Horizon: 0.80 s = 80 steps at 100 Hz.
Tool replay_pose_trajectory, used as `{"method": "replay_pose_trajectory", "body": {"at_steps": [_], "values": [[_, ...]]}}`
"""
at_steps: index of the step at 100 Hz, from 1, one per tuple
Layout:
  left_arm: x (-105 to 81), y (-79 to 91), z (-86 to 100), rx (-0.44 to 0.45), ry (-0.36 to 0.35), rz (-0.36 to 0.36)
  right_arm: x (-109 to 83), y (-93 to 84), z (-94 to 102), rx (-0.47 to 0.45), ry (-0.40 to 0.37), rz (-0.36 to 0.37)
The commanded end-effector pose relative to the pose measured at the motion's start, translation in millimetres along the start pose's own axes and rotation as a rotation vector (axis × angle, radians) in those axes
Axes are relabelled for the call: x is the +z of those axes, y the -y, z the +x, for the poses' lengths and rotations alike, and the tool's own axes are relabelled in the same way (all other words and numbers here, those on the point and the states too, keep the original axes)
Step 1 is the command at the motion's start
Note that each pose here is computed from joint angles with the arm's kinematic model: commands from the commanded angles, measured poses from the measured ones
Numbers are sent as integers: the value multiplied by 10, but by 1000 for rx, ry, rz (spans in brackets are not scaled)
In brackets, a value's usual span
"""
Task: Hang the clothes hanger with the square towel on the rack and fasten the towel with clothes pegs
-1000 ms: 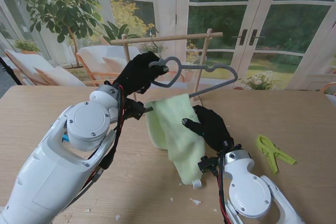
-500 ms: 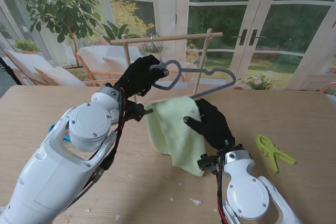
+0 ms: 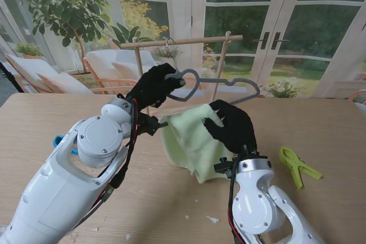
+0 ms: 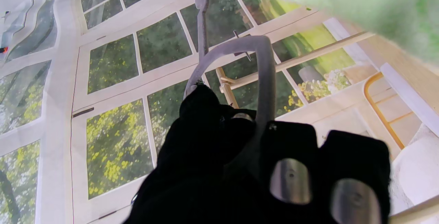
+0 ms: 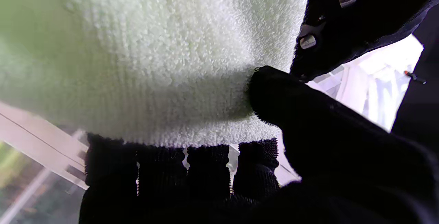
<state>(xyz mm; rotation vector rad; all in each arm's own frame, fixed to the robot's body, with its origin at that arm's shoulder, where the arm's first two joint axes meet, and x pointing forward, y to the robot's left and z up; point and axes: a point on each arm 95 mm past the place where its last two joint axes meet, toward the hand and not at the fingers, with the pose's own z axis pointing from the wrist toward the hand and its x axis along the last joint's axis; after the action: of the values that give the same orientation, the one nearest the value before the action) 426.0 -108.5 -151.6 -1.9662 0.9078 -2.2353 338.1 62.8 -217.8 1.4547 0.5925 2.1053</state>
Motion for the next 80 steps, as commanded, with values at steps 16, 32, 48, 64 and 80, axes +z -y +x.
{"method": "replay_pose_trajectory", "body": {"at_steps": [16, 32, 48, 64, 80], "values": [[-51, -112, -47, -2, -15, -56, 163, -165, 135, -18, -17, -139], [-93, -14, -27, -22, -34, -32, 183, -412, 45, -26, 47, -218], [-125, 94, 29, -65, -54, 2, 118, -538, -146, -30, 125, -234], [-144, 170, 95, -101, -70, 28, 50, -499, -347, -43, 193, -193], [-156, 221, 154, -115, -86, 37, 25, -398, -482, -61, 229, -136]]}}
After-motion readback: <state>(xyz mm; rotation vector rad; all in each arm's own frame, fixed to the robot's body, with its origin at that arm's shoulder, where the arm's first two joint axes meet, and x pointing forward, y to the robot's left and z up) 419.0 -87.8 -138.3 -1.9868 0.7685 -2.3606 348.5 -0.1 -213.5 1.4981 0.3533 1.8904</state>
